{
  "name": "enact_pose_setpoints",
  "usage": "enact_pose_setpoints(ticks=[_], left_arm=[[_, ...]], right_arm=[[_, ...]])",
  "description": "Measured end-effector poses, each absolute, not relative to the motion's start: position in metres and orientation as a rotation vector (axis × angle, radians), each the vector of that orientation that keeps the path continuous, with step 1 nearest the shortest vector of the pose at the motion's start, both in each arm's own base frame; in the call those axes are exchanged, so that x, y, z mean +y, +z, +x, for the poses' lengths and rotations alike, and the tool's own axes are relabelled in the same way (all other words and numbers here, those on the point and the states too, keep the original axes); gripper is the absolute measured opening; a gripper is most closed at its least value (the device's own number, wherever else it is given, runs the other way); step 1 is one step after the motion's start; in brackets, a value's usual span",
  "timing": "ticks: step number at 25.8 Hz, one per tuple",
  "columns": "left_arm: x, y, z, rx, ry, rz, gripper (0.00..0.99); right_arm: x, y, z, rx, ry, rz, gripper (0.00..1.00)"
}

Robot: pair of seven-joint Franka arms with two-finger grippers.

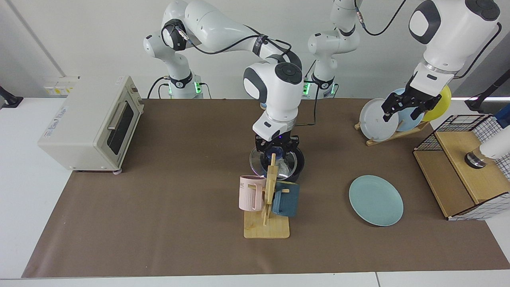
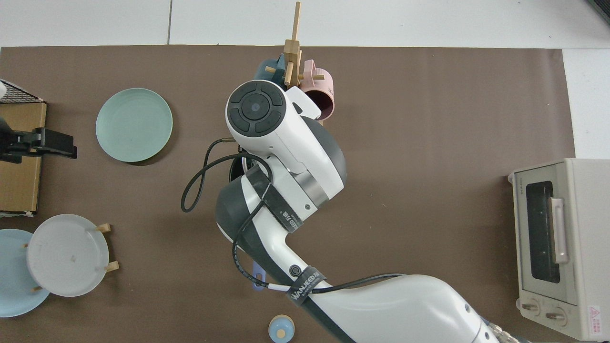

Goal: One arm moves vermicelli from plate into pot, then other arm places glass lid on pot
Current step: 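Lower the glass lid onto the black pot with the right gripper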

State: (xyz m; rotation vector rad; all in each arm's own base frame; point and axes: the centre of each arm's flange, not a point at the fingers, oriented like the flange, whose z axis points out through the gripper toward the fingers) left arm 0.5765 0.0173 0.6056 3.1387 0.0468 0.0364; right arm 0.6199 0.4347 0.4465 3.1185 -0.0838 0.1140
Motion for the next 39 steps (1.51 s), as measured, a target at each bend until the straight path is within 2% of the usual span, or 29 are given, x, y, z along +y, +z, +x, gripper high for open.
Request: enact_pose_setpoints(ticks=[13, 20, 39], left_arm=[[0.006, 0.606, 0.576, 0.015, 0.038, 3.138, 0.991], [0.006, 0.607, 0.576, 0.016, 0.041, 3.138, 0.991], [0.006, 0.608, 0.575, 0.016, 0.043, 3.138, 0.991]], right_arm=[[0.458, 0.423, 0.612, -0.034, 0.095, 3.112, 0.66], [0.470, 0.425, 0.603, -0.024, 0.088, 3.110, 0.66], [0.471, 0.432, 0.603, -0.044, 0.104, 3.126, 0.66]])
